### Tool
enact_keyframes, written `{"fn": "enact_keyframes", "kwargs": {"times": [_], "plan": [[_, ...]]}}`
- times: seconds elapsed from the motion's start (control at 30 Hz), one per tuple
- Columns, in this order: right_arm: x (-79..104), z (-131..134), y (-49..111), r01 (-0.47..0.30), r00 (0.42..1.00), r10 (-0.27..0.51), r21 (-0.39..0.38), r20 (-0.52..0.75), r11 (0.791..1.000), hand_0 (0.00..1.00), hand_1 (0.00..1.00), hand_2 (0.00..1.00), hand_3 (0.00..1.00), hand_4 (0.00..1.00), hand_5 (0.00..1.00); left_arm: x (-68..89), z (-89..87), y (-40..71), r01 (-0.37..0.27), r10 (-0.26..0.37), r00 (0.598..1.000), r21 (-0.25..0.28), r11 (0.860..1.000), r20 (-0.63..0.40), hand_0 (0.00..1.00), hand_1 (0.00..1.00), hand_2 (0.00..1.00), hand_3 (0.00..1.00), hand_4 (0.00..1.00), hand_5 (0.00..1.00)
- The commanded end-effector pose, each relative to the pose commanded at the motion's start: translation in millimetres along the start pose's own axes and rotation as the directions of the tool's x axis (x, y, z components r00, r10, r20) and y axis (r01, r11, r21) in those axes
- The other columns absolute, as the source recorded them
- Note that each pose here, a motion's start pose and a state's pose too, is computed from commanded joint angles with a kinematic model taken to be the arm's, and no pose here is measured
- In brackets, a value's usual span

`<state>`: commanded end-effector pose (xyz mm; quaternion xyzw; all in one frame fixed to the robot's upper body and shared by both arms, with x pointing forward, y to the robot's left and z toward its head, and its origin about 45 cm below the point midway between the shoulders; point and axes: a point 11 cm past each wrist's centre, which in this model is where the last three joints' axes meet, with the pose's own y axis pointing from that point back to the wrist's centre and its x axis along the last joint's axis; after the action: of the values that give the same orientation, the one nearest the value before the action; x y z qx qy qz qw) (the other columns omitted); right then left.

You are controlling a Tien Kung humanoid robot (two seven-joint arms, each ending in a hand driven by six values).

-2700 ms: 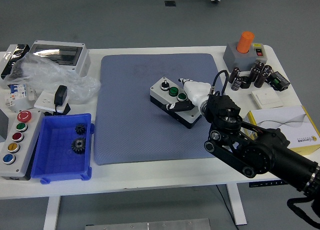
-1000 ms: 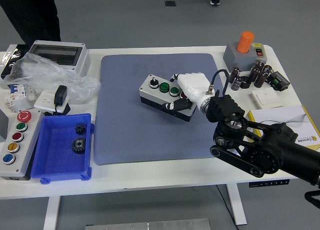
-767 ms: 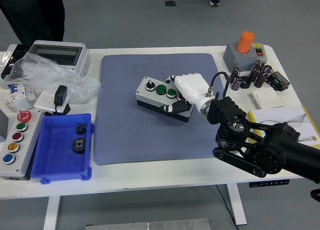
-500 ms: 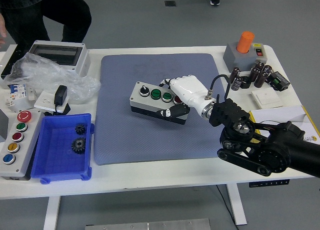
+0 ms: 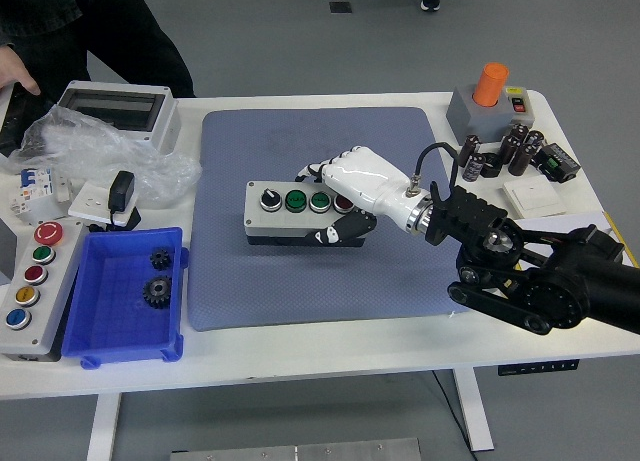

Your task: Pick up the button,place it on the desk,press the button,press the button

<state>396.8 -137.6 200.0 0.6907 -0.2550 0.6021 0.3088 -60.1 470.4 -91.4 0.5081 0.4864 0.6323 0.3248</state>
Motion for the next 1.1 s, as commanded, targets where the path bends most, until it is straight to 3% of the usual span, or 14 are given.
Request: {"fn": "enact_keyframes", "kwargs": {"times": [0.8, 0.83, 1.1], "plan": [[-25.0, 24.9, 2.7, 0.068, 0.995, -0.072, -0.057, -0.07, 0.996, 0.539, 0.519, 0.427, 0.389, 0.531, 0.002, -0.5, 0.6, 0.0, 0.001, -0.001, 1.0, -0.002, 1.0, 0.001, 0.655, 0.692, 0.698, 0.816, 0.909, 0.49], [-25.7, 25.5, 2.9, 0.071, 0.995, -0.075, -0.059, -0.071, 0.996, 0.559, 0.556, 0.467, 0.393, 0.558, 0.002, -0.5, 0.6, 0.0, 0.001, -0.001, 1.0, -0.002, 1.0, 0.001, 0.654, 0.692, 0.697, 0.816, 0.91, 0.492], [-27.5, 29.4, 3.7, 0.085, 0.993, -0.091, -0.078, -0.079, 0.993, 0.562, 0.57, 0.508, 0.395, 0.555, 0.002, -0.4, 1.0, 0.0, 0.001, -0.001, 1.0, -0.003, 1.0, 0.001, 0.654, 0.692, 0.697, 0.816, 0.91, 0.493]]}}
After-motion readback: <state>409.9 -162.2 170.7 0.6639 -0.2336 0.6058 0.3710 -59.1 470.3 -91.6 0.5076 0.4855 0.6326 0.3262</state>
